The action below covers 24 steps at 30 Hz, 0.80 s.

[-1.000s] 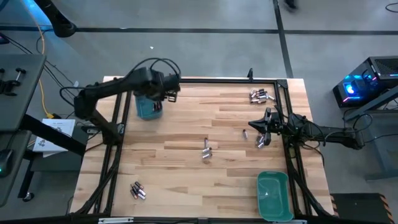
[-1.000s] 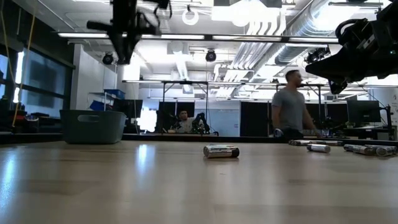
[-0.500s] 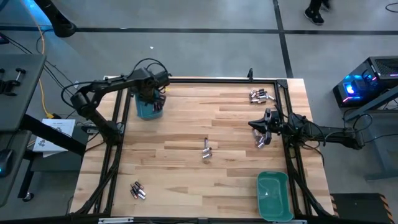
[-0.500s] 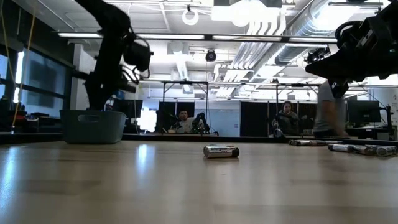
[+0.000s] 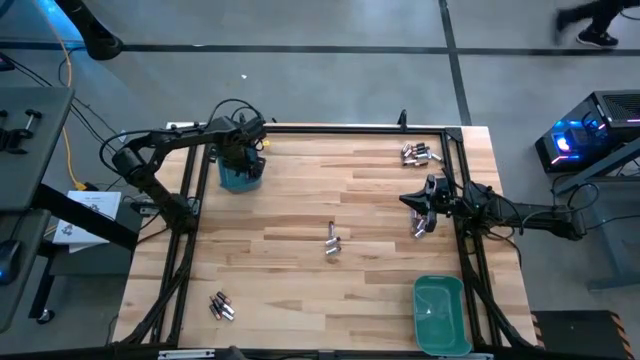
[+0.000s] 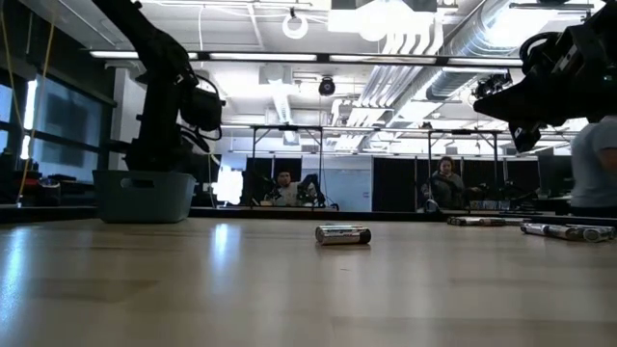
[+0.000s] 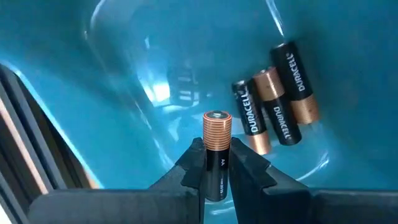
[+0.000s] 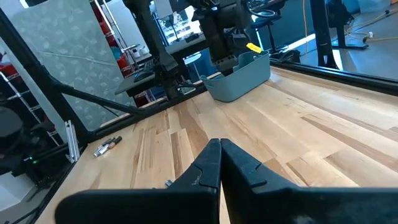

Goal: Sort batteries
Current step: Put the black battery into the blue bin

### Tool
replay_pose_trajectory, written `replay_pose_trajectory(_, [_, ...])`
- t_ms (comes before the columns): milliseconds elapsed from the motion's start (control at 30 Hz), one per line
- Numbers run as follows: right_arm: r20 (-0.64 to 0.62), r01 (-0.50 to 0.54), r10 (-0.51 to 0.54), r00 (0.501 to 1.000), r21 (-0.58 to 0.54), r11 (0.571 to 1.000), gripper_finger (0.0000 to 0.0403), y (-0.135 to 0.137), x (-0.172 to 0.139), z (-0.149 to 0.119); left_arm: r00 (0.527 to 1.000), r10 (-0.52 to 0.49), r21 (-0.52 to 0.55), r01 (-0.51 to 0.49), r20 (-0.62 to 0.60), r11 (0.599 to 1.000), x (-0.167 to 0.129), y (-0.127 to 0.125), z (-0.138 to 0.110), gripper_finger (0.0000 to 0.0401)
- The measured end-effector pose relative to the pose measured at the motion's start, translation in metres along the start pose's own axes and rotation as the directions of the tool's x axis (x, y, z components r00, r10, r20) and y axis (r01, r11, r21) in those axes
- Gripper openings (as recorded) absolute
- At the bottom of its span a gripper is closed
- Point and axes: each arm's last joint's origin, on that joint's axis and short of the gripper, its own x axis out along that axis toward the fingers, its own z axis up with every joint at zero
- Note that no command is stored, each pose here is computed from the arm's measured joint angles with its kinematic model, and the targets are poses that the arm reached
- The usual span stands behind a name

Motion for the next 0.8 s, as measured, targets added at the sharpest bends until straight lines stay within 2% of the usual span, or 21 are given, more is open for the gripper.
replay_pose_trajectory(200, [0.001,0.000,0.000,1.000,0.020,1.000,0.0000,0.000,0.000,0.000,1.000,0.011,0.023,-0.011,0.004,1.000,0.000,0.001,0.000,0.0063])
replay_pose_trajectory(500, [0.000,0.000,0.000,1.000,0.020,1.000,0.0000,0.000,0.000,0.000,1.000,-0.018,0.080,0.018,-0.004,0.997,-0.006,-0.001,0.003,0.0163])
replay_pose_trajectory(633, [0.001,0.000,0.000,1.000,0.014,1.000,0.0000,0.000,0.000,0.000,0.999,-0.033,0.126,0.031,0.016,0.992,-0.027,-0.003,0.012,0.0184])
replay_pose_trajectory(800, [0.000,0.000,0.000,1.000,-0.022,1.000,0.0000,0.000,0.000,0.000,0.988,-0.098,0.155,0.078,0.122,0.985,-0.072,-0.005,0.026,0.0188])
